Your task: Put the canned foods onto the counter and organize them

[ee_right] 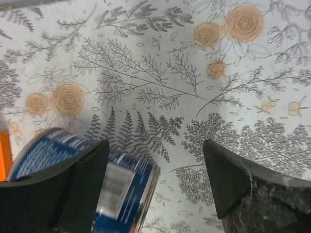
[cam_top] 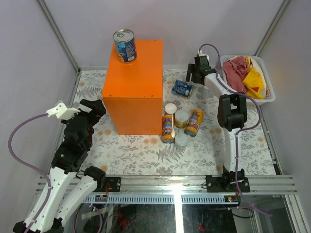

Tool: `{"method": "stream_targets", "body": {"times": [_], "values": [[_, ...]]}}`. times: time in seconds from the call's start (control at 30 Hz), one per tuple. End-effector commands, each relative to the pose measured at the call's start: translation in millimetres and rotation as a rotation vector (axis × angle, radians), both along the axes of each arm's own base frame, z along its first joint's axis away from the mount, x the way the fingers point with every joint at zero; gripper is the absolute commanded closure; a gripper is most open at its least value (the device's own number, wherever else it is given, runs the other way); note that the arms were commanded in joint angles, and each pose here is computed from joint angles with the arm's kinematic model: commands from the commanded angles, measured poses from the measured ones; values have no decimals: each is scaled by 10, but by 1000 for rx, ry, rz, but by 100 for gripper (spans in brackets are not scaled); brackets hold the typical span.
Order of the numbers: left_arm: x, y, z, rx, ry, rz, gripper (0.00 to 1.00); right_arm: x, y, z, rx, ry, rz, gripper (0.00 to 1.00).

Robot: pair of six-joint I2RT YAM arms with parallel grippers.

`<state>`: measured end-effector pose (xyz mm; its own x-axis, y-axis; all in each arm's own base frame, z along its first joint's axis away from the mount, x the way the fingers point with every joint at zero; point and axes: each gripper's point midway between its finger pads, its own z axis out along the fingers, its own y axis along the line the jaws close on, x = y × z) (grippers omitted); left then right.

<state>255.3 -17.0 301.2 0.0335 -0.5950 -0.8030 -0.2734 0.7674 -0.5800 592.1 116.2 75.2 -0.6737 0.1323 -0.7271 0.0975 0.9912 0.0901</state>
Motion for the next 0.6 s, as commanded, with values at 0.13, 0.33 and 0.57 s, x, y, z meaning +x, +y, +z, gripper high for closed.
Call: {"method": "stream_targets", "body": {"times": [0.13, 0.33, 0.57], "values": [[-19, -82, 137, -23, -53, -51, 8, 21, 143, 1376, -21, -246, 174, 11], [-30, -96, 148, -29, -63, -61, 8, -213, 615, 1382, 82, -153, 477, 10], [-40, -135, 154, -14, -63, -91, 8, -668, 1000, 986, 81, -26, 724, 6]]}}
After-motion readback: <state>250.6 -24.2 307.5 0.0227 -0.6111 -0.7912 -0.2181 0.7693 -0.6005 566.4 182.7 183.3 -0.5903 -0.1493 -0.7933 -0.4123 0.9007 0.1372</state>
